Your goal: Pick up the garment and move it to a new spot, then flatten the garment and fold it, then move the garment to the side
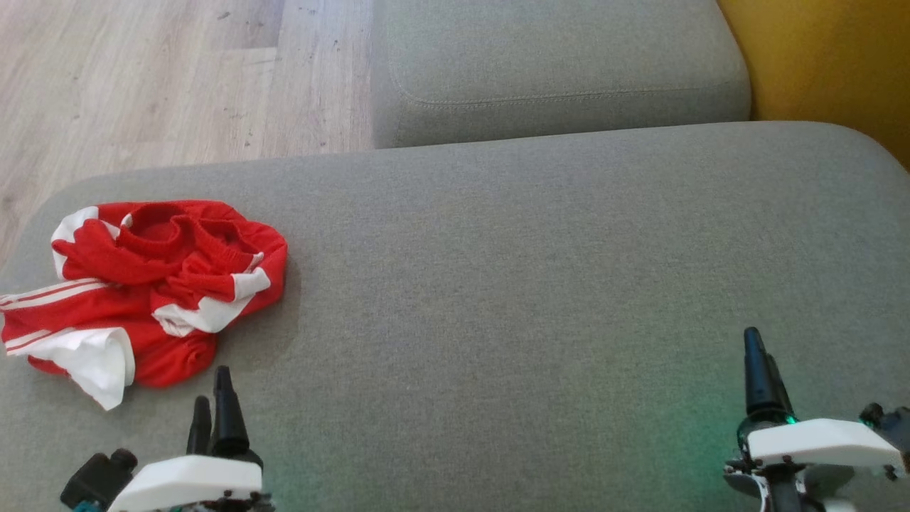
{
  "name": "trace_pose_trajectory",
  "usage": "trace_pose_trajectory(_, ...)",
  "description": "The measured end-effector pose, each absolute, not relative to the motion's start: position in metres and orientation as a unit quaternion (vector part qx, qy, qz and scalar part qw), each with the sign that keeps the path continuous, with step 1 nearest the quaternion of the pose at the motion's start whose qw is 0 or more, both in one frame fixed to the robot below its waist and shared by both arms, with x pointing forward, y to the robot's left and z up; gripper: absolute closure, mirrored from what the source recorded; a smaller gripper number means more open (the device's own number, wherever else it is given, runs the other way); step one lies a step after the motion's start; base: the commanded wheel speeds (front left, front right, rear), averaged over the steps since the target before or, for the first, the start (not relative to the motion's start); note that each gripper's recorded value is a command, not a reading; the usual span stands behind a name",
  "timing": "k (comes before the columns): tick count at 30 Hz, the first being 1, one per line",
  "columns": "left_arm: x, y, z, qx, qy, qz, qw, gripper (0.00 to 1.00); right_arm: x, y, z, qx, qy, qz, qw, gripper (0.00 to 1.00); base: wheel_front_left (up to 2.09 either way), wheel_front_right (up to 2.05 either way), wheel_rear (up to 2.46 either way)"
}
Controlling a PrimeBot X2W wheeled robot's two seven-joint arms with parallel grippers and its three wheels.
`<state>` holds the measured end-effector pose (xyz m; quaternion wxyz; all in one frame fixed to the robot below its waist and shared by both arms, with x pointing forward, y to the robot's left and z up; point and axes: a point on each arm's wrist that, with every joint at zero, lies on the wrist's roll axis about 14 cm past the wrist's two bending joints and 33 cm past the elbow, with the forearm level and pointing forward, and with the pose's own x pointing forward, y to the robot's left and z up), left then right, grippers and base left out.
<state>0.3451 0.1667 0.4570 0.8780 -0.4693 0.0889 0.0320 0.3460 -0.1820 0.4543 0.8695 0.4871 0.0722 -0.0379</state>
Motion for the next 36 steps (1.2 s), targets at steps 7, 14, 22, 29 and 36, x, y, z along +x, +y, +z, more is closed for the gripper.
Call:
trace_pose_trajectory(7, 0.344, 0.164, 0.46, -0.429, 0.087, 0.03, 0.899, 0.0, 0.347, -0.175, 0.462, 0.447, 0.066, -0.02, 0.892, 0.0, 0.0, 0.0, 0.0)
trace_pose_trajectory(14, 0.344, 0.162, 0.465, -0.385, 0.08, 0.027, 0.919, 0.0, 0.348, -0.171, 0.47, 0.41, 0.054, -0.007, 0.91, 0.0, 0.0, 0.0, 0.0)
trace_pose_trajectory(22, 0.343, 0.159, 0.473, -0.333, 0.065, 0.019, 0.94, 0.0, 0.349, -0.163, 0.477, 0.362, 0.045, 0.013, 0.931, 0.0, 0.0, 0.0, 0.0)
trace_pose_trajectory(29, 0.341, 0.158, 0.478, -0.288, 0.053, 0.016, 0.956, 0.0, 0.344, -0.159, 0.474, 0.313, 0.046, 0.021, 0.948, 0.0, 0.0, 0.0, 0.0)
trace_pose_trajectory(36, 0.338, 0.155, 0.482, -0.245, 0.041, 0.01, 0.969, 0.0, 0.343, -0.154, 0.48, 0.272, 0.035, 0.035, 0.961, 0.0, 0.0, 0.0, 0.0)
